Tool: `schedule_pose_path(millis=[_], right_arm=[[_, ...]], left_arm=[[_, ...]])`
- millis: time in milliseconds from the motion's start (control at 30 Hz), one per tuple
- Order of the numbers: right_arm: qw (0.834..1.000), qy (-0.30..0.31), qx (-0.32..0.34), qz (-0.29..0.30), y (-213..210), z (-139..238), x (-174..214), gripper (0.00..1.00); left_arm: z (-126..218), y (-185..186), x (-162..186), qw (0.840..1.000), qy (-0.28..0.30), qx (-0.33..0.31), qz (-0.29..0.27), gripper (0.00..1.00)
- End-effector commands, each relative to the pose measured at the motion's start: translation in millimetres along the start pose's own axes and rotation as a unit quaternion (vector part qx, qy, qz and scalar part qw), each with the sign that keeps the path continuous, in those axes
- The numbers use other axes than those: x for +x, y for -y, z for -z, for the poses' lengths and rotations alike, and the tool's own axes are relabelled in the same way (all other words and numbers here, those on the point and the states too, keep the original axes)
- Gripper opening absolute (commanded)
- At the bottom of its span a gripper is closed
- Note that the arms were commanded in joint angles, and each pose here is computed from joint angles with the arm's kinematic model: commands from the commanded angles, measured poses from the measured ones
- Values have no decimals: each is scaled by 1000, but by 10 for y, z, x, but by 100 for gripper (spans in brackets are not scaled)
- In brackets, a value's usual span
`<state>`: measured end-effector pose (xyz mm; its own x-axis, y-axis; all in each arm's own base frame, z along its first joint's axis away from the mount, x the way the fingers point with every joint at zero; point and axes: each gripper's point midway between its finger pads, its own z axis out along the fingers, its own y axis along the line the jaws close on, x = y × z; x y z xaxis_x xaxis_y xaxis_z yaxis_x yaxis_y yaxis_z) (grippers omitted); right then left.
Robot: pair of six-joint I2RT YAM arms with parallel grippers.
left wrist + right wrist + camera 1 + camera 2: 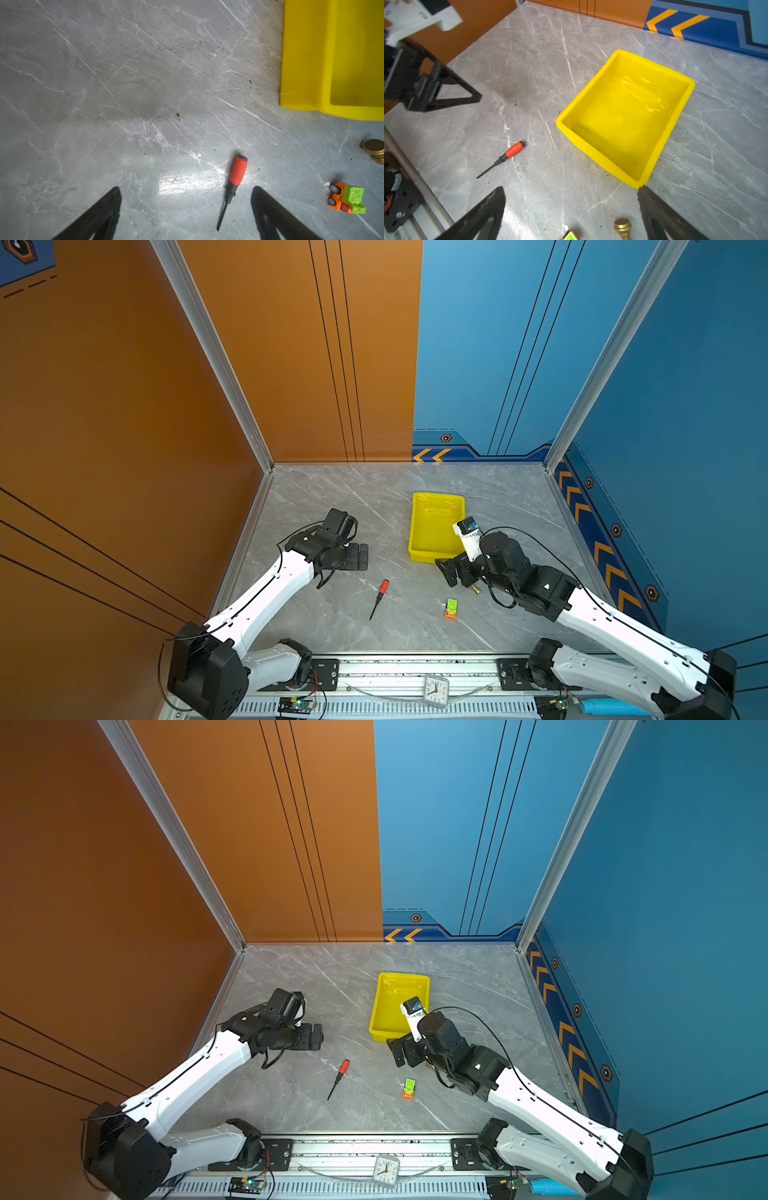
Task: Put the screwdriver in the bin
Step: 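Move the left gripper toward the red-handled screwdriver while the right arm reaches toward the bin, then lower the left gripper and close it on the red screwdriver handle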
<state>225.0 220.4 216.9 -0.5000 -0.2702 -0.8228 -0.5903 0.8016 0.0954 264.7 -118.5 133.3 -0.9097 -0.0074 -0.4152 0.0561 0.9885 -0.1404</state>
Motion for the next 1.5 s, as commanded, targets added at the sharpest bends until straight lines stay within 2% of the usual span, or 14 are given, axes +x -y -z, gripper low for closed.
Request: schedule_pose_path(millis=[0,133,333,600,800,933,1067,1467], right_arm=[[995,-8,-47,87,-194,25,150,100],[991,-19,-87,100,-329,50,202,100],[988,-29,-128,81,-493,-56,269,100],[990,-20,-127,57,-571,-189,224,100],[991,-8,-120,61,-623,-229,218,100],[990,-15,-125,62,-639,-225,279,100],[991,-16,-121,59,-597,-181,342,100],[995,-15,-86,51,-419,-77,446,100]], left_arm=[[-66,67,182,999,-43,21,-15,99],[-106,140,263,997,-62,39,-24,99],[-256,274,365,994,-92,31,-53,100],[-514,595,430,988,-115,35,-94,97],[-684,711,588,984,-138,31,-112,93],[-748,764,643,981,-149,27,-123,87],[-822,753,694,980,-156,16,-123,75],[-983,784,751,977,-169,-6,-132,49]])
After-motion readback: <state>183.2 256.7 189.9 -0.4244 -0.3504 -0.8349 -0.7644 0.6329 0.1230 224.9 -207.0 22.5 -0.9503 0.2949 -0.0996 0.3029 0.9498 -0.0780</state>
